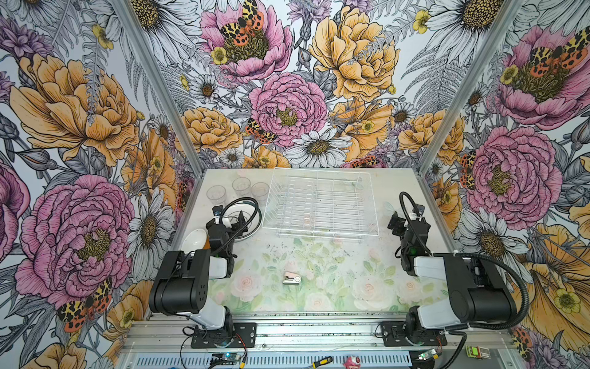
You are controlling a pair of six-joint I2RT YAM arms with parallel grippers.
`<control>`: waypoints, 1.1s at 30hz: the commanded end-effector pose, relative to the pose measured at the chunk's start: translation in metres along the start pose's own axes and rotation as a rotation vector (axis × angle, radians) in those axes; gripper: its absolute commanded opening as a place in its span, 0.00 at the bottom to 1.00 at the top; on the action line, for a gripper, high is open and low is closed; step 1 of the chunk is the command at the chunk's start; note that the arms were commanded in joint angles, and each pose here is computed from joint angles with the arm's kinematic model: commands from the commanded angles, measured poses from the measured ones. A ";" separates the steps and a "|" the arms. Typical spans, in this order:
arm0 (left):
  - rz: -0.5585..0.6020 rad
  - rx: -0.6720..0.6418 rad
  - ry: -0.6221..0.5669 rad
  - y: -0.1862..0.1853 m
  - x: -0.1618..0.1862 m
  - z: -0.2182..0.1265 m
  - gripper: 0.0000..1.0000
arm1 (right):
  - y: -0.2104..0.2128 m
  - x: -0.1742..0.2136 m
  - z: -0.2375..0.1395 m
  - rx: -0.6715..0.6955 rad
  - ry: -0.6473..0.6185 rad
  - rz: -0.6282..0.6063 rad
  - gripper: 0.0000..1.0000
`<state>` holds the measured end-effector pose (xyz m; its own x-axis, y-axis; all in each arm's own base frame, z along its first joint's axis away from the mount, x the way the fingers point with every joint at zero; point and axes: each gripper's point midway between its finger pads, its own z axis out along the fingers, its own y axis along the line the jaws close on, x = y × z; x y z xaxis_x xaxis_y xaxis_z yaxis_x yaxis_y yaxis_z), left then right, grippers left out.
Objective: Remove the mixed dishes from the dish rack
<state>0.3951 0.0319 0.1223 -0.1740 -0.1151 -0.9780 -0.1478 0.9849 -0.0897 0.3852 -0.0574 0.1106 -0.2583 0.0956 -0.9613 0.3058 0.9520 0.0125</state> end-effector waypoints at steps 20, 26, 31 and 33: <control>0.046 -0.038 -0.015 -0.005 -0.008 0.005 0.99 | 0.018 -0.004 0.002 -0.093 -0.032 -0.035 0.99; 0.084 -0.035 -0.018 -0.013 -0.008 0.004 0.99 | 0.019 -0.005 0.003 -0.094 -0.031 -0.037 1.00; 0.073 -0.013 -0.006 -0.013 -0.007 0.006 0.99 | 0.019 -0.006 0.003 -0.094 -0.033 -0.037 0.99; 0.074 -0.013 -0.009 -0.013 -0.008 0.006 0.99 | 0.019 -0.004 0.003 -0.094 -0.029 -0.038 0.99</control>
